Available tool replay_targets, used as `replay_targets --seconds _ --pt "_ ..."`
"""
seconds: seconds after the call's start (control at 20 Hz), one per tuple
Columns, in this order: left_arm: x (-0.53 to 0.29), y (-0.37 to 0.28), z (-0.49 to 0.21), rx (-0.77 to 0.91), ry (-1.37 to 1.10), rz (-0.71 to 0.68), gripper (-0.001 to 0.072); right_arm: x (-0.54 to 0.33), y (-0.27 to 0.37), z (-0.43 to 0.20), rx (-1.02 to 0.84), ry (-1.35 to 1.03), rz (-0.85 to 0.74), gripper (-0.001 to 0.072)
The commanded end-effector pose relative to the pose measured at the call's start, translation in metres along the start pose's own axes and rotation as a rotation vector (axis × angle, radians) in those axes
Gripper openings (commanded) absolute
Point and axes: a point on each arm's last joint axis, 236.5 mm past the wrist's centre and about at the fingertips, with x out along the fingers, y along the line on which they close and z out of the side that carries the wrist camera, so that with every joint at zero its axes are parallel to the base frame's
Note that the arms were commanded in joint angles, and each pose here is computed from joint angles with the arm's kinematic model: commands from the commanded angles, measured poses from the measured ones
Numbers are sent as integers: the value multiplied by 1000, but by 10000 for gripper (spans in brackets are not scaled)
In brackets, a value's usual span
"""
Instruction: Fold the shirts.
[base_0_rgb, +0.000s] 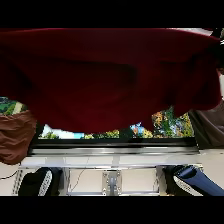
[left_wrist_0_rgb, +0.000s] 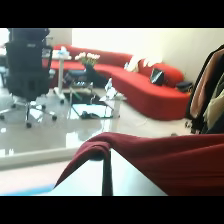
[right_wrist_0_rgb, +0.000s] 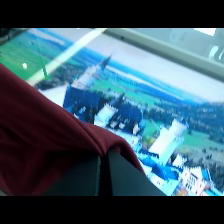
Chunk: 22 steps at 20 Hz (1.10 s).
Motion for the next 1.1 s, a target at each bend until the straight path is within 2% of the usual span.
replay_targets --seconds 0.0,0.15,0.3,0.45,0.5,0.55,0.6,0.65,0.7,0.85,1.0,1.05 --pt "37 43 -59 -46 213 65 9 61 -16 -43 -6 190 -21 12" --pt "103 89 -147 -98 441 62 9 154 -35 -99 -4 411 -6 12" --pt "158 143 -266 -96 681 125 10 256 -83 -160 61 559 -32 13" --pt "203 198 -368 -146 746 235 10 363 -136 -212 169 523 -78 21" --pt "217 217 -391 -191 712 296 11 395 -151 -220 196 461 -98 79" --pt "228 233 -405 -227 663 344 16 423 -163 -219 247 371 -120 314" --pt "237 244 -408 -249 607 377 128 441 -172 -209 276 274 -136 501" --pt "246 253 -399 -266 540 403 447 450 -182 -190 274 177 -163 510" --pt "252 257 -383 -270 485 414 705 451 -192 -170 255 98 -189 510" --pt "253 261 -304 -242 348 413 701 415 -222 -127 168 87 -253 508" --pt "211 273 -210 -209 226 446 696 324 -264 -142 154 346 -353 506" --pt "186 281 -183 -201 207 469 693 282 -280 -156 180 437 -401 479"
